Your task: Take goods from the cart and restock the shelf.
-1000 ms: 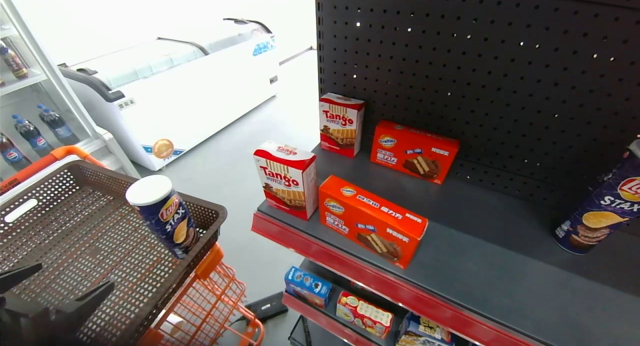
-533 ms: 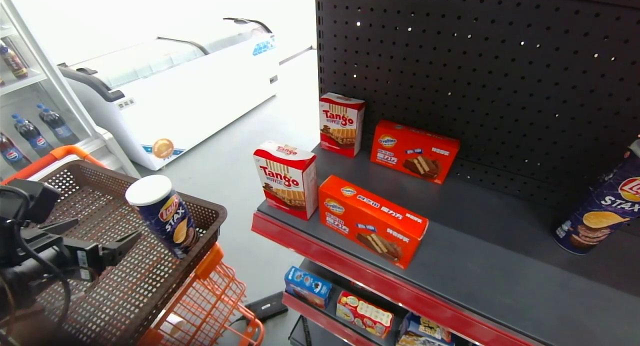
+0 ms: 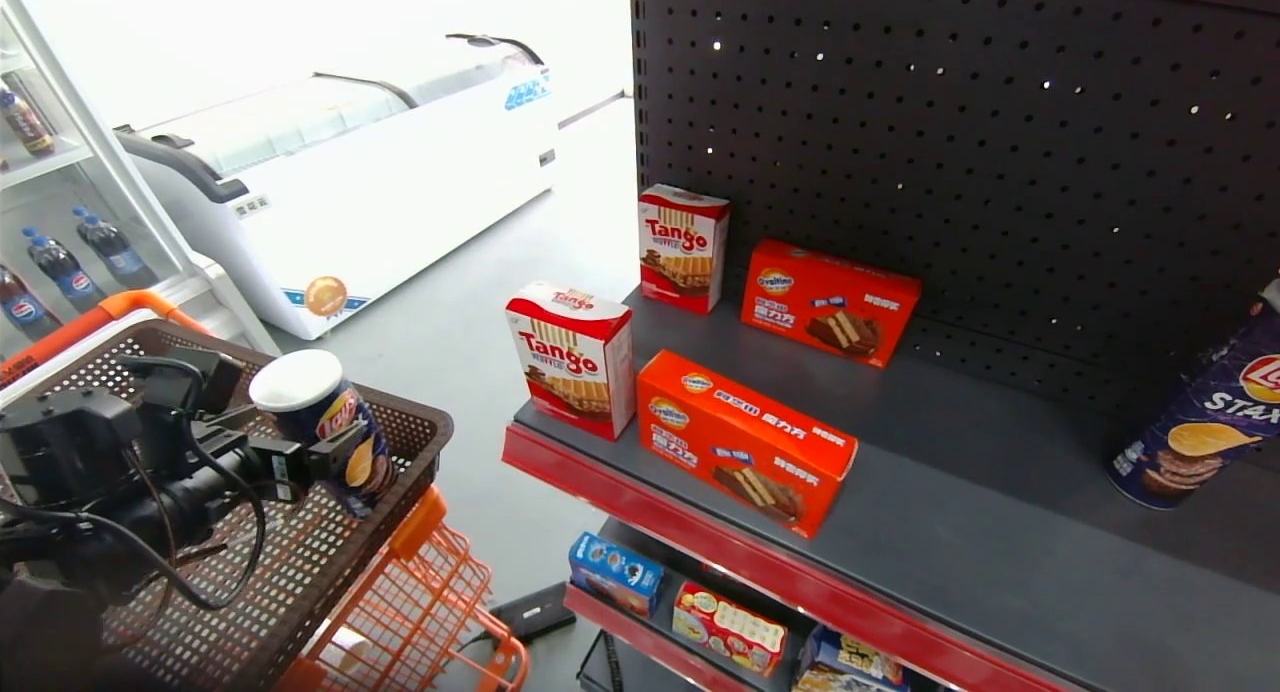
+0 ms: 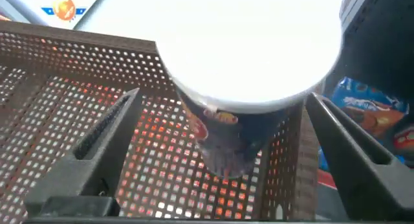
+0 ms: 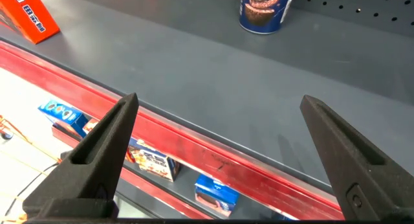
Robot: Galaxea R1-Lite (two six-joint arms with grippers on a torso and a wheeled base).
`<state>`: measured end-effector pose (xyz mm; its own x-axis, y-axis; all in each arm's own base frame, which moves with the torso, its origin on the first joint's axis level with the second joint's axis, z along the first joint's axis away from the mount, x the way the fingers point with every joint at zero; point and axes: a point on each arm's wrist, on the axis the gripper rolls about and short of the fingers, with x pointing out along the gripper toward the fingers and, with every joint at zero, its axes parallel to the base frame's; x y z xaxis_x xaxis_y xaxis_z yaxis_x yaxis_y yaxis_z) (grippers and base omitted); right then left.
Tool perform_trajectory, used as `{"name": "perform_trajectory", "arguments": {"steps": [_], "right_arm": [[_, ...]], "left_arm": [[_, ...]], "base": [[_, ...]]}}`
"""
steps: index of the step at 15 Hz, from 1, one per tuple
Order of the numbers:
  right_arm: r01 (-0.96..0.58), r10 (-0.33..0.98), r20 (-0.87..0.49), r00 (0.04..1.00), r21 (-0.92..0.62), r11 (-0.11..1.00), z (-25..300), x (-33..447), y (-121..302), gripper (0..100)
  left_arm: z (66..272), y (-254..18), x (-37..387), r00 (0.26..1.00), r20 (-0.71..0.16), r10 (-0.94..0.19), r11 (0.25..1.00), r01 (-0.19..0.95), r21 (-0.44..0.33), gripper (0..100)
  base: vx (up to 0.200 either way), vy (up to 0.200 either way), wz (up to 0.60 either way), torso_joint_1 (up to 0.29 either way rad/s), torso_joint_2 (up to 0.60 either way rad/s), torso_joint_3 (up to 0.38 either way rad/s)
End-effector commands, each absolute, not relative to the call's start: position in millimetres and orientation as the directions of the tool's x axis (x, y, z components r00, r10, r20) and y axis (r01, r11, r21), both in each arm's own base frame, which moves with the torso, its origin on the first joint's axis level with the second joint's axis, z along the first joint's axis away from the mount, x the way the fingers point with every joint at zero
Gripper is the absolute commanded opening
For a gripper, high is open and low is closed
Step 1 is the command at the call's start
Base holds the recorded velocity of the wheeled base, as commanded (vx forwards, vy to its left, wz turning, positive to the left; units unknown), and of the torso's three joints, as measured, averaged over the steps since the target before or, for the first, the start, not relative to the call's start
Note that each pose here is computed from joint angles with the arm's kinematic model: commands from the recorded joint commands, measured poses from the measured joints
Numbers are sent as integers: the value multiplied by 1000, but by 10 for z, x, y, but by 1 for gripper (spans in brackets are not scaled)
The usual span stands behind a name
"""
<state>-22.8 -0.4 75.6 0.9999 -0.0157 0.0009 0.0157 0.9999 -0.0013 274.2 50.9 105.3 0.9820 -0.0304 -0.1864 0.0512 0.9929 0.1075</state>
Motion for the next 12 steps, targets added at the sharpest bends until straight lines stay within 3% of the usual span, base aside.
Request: {"name": "perform_trajectory", "arguments": {"steps": [1,11,12], "right_arm": [[17,-17,0,1000,-3,1000,757,-227,-4,100],[17,-17,0,1000,-3,1000,757,-227,-4,100],[15,-15,0,1000,-2,1000,757,-227,-3,100]], "left_arm": [[793,474,2898,970,-237,-53,993,77,93,100],[644,421,3084,981,-181,-75,990,94,103,100],[655,432,3116,983,-171,-71,990,91,109,0]], "base": [[0,0,0,0,0,0],[0,0,0,0,0,0],[0,0,0,0,0,0]]}}
